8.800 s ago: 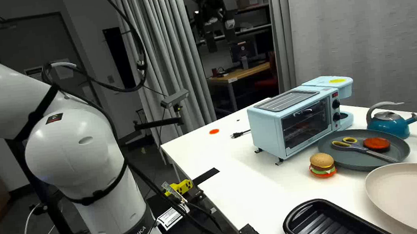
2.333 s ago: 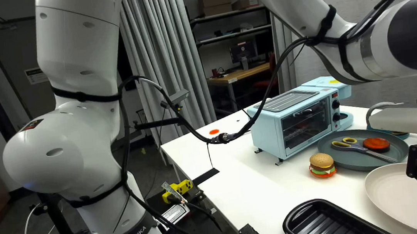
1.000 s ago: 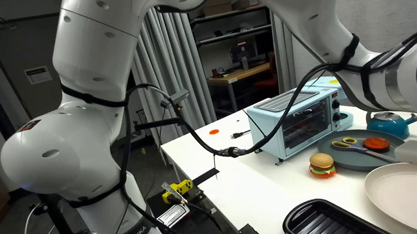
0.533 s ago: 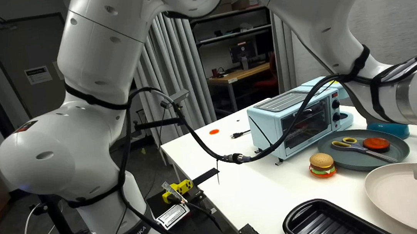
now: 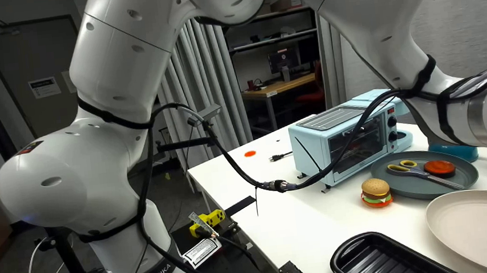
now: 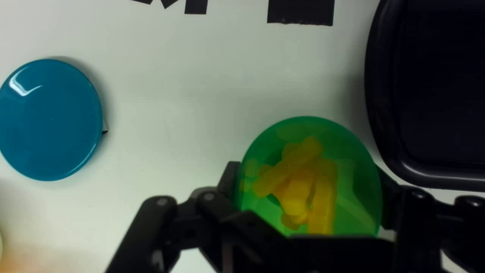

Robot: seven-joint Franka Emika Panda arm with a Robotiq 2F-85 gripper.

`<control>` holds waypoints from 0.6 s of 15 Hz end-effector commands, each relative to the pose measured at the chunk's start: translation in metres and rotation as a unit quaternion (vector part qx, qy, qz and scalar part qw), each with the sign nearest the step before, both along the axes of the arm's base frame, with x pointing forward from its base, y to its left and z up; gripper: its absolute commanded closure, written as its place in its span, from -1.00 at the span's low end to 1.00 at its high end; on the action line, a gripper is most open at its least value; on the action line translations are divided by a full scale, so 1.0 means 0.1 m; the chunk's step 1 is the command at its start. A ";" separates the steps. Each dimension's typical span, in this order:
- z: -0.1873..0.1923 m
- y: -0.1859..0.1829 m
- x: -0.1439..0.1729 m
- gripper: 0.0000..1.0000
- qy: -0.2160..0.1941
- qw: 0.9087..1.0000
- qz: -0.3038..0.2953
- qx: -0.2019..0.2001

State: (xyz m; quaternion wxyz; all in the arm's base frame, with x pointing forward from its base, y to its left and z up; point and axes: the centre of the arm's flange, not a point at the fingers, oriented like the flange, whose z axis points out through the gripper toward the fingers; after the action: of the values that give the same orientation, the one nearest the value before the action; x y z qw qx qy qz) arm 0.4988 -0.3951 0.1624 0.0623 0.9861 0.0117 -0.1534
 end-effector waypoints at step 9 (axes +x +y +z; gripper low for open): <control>0.57 -0.16 0.29 -0.07 -0.033 0.999 -0.008 -0.025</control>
State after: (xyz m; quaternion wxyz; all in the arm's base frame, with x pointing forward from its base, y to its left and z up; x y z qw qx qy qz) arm 0.5188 -0.4088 0.1931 0.0850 0.9884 0.0061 -0.1258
